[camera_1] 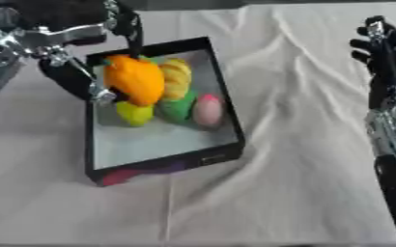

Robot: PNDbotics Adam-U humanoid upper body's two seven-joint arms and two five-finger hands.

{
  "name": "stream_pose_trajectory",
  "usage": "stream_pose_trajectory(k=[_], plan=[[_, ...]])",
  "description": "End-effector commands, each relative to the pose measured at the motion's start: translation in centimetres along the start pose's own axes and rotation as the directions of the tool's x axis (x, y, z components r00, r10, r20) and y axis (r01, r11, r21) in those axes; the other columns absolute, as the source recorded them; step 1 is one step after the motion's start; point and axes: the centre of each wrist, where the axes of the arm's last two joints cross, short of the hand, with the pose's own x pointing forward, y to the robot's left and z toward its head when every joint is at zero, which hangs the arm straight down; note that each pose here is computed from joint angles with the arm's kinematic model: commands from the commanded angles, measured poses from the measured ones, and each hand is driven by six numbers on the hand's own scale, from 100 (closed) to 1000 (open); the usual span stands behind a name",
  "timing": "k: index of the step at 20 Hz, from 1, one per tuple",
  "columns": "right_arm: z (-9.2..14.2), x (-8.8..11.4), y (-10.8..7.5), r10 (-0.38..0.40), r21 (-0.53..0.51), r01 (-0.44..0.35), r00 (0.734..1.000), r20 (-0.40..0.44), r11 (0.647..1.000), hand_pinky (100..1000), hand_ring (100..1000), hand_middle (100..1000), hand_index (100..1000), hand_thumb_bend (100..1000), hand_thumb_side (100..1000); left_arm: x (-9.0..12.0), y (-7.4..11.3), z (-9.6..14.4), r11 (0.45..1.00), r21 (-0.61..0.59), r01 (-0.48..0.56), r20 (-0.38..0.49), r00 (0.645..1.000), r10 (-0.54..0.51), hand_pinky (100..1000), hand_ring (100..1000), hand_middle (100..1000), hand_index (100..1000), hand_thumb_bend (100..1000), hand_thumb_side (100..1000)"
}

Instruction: Pick up objects on the table and place them in the box.

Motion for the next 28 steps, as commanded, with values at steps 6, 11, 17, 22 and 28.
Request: stream_pose_trajectory(k=[6,11,17,22,28], plan=[[-0.5,1.2,-0.1,0.002,0.008,-0.002,0.999,0.037,1.000,809,764,743,805,100,697,-1.3,-0.5,-0.8,0.999,-0.035,0.024,0.031,0.999,-0.023,869,874,853,964,619,571],[-0.5,1.7,-0.4,0.002,0.000,-0.002,0.998,0.056,1.000,809,765,743,805,100,687,-1.7,1.7,2.4,0.992,0.129,-0.012,0.039,0.999,0.007,858,856,847,965,371,645],[-0.3,1.8,-1.2,0.019,-0.029,-0.017,0.998,0.062,0.999,805,765,743,804,100,680,-2.6,1.8,8.2,0.926,0.350,-0.145,-0.022,0.986,0.163,794,782,780,861,100,484],[-0.1,1.8,-1.9,0.031,-0.063,-0.027,0.997,0.066,0.998,806,765,744,804,100,676,-4.0,-0.6,11.0,0.800,0.507,-0.322,-0.053,0.914,0.402,777,761,770,857,100,673],[0.1,1.8,-2.0,0.035,-0.077,-0.030,0.997,0.069,0.997,804,765,744,804,100,673,-5.4,-3.9,15.1,0.599,0.678,-0.426,-0.096,0.757,0.646,770,759,782,865,100,757]])
